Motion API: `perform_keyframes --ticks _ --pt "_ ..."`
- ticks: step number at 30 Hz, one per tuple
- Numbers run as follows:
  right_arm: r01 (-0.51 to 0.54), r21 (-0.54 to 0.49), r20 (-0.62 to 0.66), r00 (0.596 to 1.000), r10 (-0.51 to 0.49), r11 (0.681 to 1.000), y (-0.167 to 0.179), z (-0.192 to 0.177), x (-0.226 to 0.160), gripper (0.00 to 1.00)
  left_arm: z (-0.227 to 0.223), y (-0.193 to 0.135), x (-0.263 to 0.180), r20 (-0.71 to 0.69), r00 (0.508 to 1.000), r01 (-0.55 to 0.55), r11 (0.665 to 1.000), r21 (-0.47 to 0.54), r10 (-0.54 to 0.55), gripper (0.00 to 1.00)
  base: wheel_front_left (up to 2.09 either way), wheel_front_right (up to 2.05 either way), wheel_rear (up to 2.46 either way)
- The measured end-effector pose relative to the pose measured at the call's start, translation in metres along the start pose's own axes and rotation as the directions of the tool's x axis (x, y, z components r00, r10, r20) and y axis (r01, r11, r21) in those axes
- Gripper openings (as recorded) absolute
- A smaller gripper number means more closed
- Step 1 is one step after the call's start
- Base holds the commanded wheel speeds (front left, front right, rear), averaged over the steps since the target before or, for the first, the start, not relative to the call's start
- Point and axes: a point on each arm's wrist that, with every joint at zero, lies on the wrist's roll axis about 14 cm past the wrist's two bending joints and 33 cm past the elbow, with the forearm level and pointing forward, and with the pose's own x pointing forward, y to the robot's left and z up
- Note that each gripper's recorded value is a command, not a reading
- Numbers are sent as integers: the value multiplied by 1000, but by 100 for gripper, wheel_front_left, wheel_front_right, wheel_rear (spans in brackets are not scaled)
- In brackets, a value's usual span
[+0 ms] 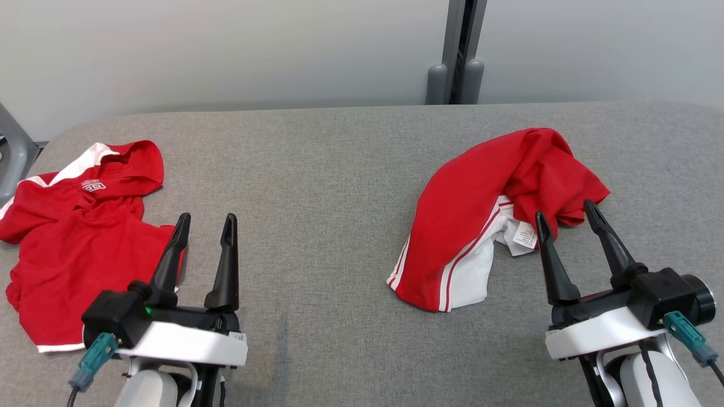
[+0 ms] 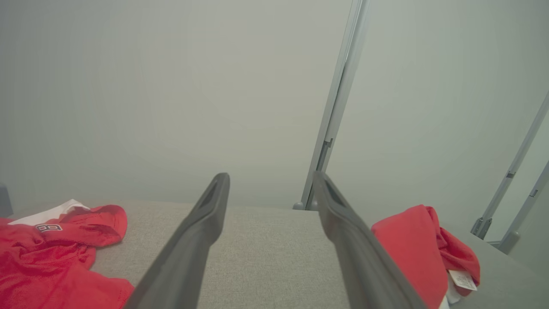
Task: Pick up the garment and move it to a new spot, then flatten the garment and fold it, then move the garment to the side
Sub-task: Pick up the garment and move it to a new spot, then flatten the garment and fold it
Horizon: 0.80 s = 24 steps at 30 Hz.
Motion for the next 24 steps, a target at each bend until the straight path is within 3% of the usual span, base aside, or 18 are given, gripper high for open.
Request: perform_keyframes --ticks 6,12,24 --pt "-5 12 -28 1000 5 1000 3 -9 -3 100 -3 1 -11 -3 1000 -13 1000 3 13 100 0 0 0" --pt "-3 32 -130 992 8 999 4 -42 -10 100 -6 2 -11 -12 1000 -10 1000 20 10 100 0 0 0" --pt "-22 168 -379 921 85 986 34 -125 -18 100 -8 18 -18 -22 998 -52 998 38 53 100 0 0 0"
